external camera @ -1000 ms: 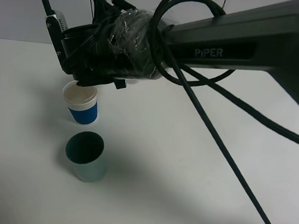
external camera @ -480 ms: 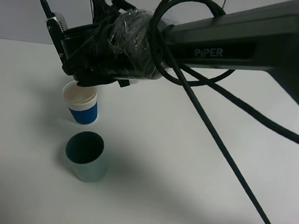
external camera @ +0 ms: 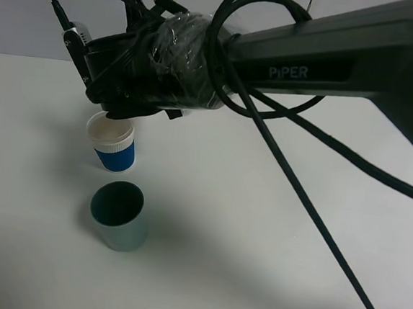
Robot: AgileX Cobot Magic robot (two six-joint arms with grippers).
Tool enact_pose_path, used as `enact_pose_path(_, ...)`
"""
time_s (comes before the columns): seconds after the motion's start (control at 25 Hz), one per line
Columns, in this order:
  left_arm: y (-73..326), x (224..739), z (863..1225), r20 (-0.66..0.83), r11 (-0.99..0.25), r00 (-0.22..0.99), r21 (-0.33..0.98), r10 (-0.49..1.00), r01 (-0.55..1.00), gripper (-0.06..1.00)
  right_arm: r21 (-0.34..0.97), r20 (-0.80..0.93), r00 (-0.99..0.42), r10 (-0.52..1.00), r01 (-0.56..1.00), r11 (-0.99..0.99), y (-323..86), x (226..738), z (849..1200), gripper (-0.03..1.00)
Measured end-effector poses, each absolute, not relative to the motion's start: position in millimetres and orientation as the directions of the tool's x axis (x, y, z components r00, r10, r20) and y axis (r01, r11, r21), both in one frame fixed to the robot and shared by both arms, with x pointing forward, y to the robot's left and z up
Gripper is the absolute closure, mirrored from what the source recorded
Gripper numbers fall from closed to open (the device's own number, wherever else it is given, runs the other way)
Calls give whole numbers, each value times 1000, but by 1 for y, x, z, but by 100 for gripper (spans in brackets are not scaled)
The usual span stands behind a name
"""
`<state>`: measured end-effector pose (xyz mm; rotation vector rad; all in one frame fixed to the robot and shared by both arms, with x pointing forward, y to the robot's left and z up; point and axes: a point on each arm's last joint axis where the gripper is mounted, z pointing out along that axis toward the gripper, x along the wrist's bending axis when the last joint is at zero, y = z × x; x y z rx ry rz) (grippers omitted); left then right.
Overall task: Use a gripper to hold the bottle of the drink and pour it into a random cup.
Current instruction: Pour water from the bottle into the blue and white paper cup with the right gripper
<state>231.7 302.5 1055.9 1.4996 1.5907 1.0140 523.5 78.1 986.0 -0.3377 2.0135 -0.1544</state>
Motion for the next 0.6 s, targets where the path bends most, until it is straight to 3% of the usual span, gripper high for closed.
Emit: enact_pose_path(0.6, 303, 232, 1056, 16, 16, -69, 900, 998, 435, -4, -310, -837, -408, -364, -194, 931, 78, 524, 986, 40)
